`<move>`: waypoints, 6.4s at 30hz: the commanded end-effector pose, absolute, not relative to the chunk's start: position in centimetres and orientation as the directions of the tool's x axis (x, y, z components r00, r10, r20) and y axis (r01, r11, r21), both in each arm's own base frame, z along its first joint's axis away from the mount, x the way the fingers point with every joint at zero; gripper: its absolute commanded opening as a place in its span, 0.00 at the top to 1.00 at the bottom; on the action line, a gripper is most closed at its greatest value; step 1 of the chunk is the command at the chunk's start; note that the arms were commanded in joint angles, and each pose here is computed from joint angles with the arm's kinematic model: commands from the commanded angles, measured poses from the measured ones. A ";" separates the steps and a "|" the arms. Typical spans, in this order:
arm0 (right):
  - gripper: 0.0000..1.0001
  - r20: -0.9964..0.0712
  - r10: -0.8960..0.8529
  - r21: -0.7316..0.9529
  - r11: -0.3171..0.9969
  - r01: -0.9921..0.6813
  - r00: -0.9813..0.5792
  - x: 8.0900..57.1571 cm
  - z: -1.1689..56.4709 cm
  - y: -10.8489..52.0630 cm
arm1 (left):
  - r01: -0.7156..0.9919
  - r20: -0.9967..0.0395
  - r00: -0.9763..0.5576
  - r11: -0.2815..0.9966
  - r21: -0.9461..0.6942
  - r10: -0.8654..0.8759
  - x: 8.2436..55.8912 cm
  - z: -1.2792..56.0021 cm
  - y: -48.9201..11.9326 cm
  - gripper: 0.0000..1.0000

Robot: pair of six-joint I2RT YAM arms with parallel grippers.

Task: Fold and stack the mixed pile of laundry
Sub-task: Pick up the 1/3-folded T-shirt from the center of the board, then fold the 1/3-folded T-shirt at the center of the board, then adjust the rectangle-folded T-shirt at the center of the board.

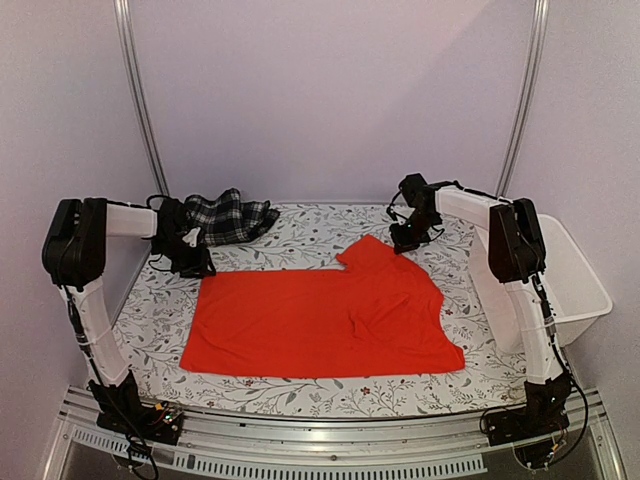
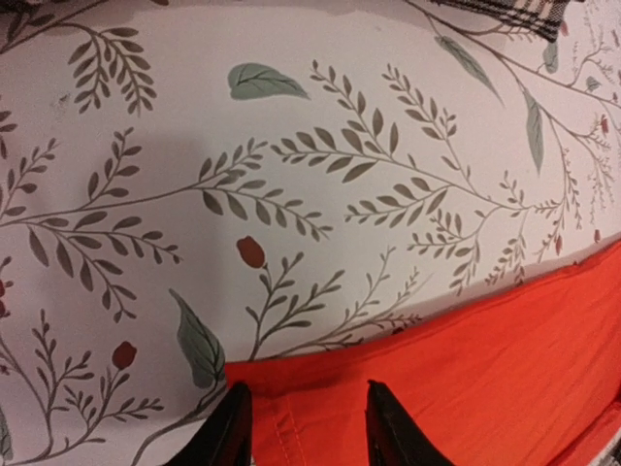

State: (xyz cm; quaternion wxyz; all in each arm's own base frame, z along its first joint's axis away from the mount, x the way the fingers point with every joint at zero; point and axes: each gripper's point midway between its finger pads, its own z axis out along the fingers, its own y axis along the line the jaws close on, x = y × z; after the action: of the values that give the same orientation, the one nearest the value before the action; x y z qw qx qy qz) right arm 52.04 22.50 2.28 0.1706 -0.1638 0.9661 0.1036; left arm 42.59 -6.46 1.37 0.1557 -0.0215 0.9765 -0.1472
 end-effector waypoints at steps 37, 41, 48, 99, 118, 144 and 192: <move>1.00 -0.451 -0.205 0.194 0.928 -0.320 -0.869 55.4 5.2 21.6 | -0.027 -0.372 -0.920 0.964 -0.264 -0.127 46.3 2.8 -7.1 1.00; 1.00 -0.477 -0.205 0.205 0.920 -0.335 -0.855 55.3 6.9 21.8 | 0.000 -0.427 -0.895 0.957 -0.291 -0.130 46.9 5.1 -7.5 1.00; 1.00 -0.498 -0.212 0.212 0.910 -0.356 -0.841 54.4 8.9 21.8 | 0.025 -0.455 -0.882 0.949 -0.313 -0.126 46.4 6.9 -7.9 1.00; 1.00 -0.383 -0.174 0.284 0.912 -0.295 -0.907 36.4 7.5 17.7 | -0.094 -0.265 -0.950 0.959 -0.269 -0.167 31.7 3.9 -6.3 1.00; 1.00 -0.387 -0.191 0.270 0.912 -0.309 -0.902 37.2 9.0 18.0 | -0.085 -0.327 -0.932 0.972 -0.218 -0.154 34.5 5.6 -6.0 1.00; 1.00 -0.272 -0.216 0.294 0.909 -0.295 -0.938 33.0 5.5 17.7 | -0.071 -0.287 -0.950 0.982 -0.176 -0.120 35.2 3.2 -5.6 1.00; 0.53 -0.199 -0.163 0.335 0.915 -0.223 -0.966 41.0 2.5 18.2 | 0.431 -0.601 -0.778 0.853 -0.296 0.184 41.4 14.2 -25.6 0.34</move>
State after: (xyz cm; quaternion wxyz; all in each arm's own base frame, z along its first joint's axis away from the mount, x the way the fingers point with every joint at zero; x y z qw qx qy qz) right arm 40.34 18.50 2.74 0.0810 -0.0958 0.9734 0.1915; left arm 40.62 -25.02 13.09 0.2723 0.1672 0.9228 -0.2153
